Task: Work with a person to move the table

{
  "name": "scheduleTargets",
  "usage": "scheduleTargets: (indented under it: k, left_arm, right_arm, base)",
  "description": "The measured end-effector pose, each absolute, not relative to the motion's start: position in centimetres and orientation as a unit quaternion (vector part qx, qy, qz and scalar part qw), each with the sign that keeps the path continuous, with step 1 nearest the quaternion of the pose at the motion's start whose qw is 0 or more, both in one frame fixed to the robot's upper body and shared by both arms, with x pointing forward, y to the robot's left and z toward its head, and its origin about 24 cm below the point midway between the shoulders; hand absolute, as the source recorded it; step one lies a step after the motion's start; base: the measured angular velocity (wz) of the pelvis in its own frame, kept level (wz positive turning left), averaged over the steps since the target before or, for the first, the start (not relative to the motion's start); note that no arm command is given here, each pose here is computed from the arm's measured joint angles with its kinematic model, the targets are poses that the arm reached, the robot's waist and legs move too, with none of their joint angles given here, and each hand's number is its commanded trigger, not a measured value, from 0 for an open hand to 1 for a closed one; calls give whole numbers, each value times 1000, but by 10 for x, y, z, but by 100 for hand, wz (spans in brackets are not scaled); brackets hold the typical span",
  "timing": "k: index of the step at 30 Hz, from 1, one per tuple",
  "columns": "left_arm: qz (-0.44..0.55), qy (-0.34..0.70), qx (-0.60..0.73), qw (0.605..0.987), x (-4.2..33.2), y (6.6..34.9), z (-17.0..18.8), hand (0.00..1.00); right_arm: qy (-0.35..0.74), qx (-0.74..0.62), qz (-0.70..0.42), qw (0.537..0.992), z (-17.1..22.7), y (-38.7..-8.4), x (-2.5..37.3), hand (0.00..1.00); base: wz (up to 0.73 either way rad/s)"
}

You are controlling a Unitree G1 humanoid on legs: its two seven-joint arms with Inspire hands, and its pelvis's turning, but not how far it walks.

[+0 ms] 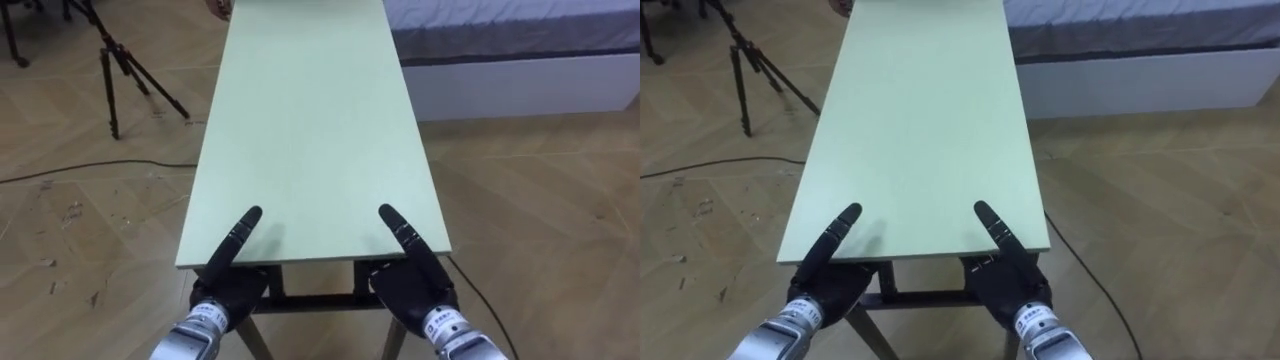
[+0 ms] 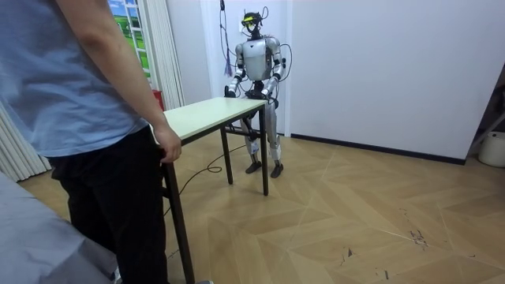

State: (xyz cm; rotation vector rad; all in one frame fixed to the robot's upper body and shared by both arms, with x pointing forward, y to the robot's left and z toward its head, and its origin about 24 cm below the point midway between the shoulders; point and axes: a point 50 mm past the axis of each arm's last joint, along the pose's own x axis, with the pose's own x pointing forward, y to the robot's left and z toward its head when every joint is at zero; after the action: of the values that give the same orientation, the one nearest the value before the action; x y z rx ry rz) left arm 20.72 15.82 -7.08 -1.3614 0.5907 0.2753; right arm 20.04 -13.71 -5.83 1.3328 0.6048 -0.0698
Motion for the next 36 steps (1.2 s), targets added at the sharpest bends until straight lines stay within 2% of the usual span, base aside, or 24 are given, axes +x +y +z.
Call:
scheduleTargets:
  k: [7,8,9,10,28,36]
  left_arm:
    - [160,276,-617,719,206,157,-73,0]
    - [165,272,-620,717,207,157,-73,40]
    - [167,270,-620,717,207,157,-72,40]
    - [169,270,-621,716,208,156,-72,100]
    - [150,262,-625,720,211,146,-67,100]
    - [146,257,-604,740,209,144,-68,100]
  right_arm:
    - [281,620,-56,730,-55,-134,204,0]
    - [280,620,-60,730,-55,-134,205,16]
    - [281,621,-62,729,-54,-134,205,73]
    - [283,622,-67,727,-55,-133,206,100]
    - [298,564,-110,763,-56,-132,210,100]
    - [287,552,-108,775,-55,-131,211,100]
  base:
    - [1]
    - [6]
    - [6]
    - [0]
    - [1]
    - [-2]
